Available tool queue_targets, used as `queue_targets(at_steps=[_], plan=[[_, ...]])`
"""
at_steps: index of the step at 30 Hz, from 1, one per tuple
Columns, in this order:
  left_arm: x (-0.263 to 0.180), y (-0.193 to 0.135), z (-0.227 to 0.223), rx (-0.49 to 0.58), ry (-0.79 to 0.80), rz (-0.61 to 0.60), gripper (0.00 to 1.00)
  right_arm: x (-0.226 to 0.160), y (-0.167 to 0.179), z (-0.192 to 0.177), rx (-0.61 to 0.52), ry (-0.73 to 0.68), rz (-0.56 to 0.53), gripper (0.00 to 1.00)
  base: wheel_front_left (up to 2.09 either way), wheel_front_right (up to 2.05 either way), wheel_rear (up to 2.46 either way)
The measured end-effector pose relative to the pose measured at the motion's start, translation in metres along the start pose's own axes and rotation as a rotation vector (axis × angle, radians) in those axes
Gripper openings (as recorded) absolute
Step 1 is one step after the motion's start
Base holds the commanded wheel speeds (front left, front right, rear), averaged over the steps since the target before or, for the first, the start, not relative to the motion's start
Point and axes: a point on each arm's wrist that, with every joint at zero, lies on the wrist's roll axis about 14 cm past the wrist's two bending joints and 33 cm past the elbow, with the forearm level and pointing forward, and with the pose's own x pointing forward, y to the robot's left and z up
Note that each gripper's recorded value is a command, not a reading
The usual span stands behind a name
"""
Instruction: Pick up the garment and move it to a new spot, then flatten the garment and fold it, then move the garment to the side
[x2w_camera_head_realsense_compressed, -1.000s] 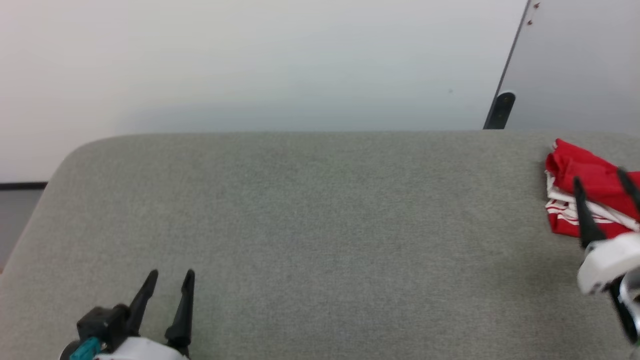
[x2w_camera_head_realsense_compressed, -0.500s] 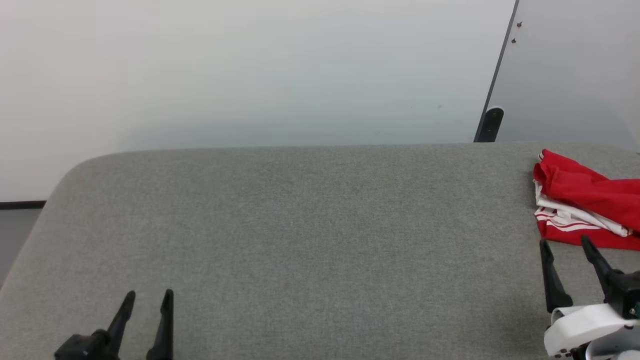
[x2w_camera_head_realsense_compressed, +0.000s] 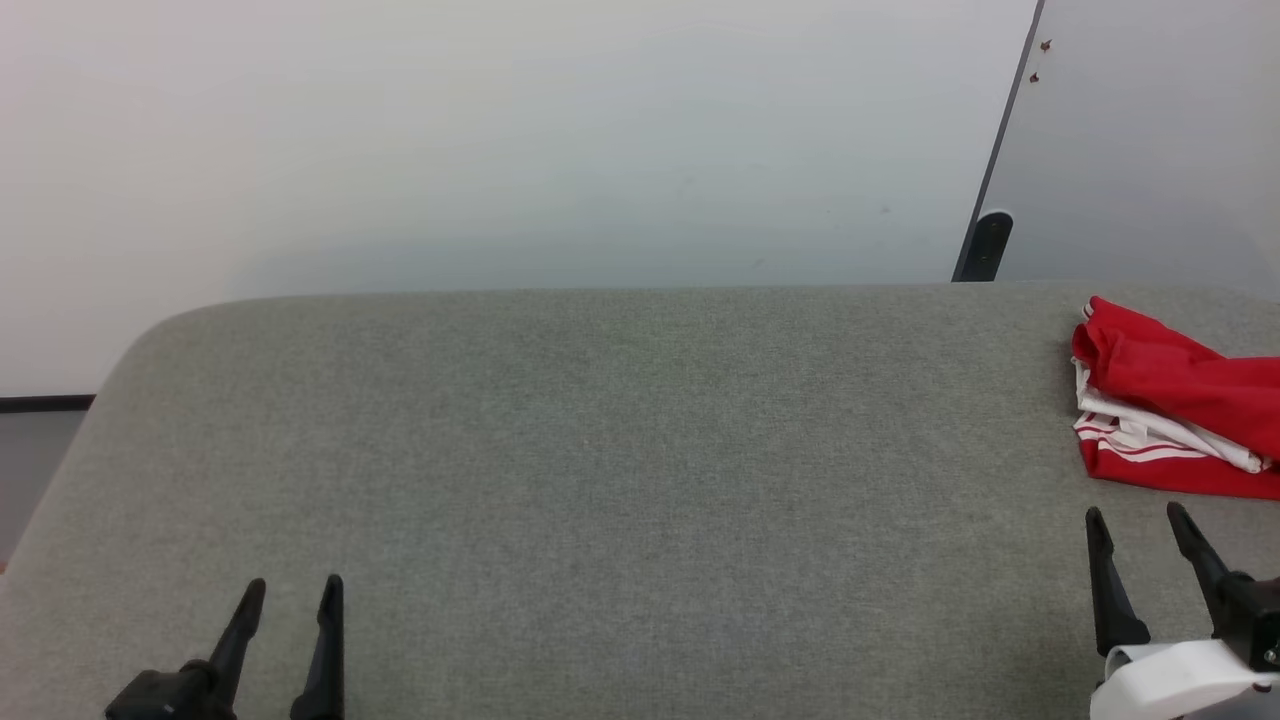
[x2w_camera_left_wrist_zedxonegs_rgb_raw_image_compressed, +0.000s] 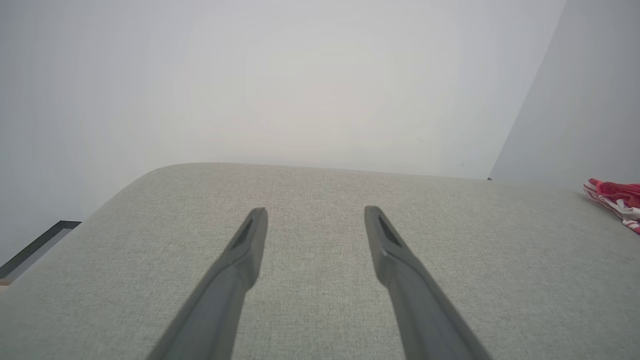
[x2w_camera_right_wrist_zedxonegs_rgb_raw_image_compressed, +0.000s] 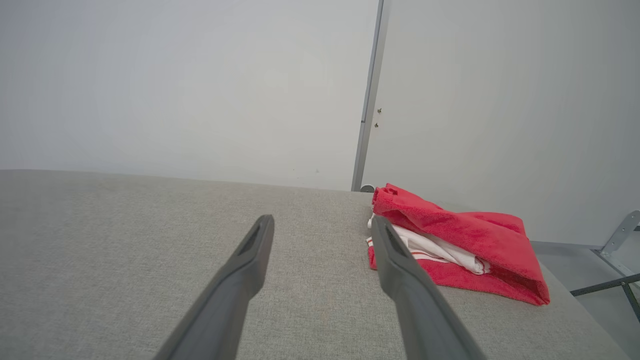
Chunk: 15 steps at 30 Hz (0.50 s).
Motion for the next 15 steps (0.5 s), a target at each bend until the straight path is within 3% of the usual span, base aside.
queue_targets(at_steps=[13, 14, 15], plan=[[0.0019, -0.0037, 0.0004, 0.003, -0.002, -0.01, 1.0, -0.0051, -0.0006, -0.0085, 0.01, 0.026, -0.009, 1.0, 0.0, 0.0, 0.0], [0.0016, -0.0038, -0.0008, 0.002, 0.001, -0.01, 0.0, -0.0052, -0.0007, -0.0087, 0.01, 0.028, -0.009, 0.0, 0.0, 0.0, 0.0], [0.0007, -0.0038, -0.0034, 0.007, 0.01, -0.01, 0.0, -0.0056, -0.0006, -0.0099, 0.011, 0.031, -0.01, 0.0, 0.0, 0.0, 0.0]])
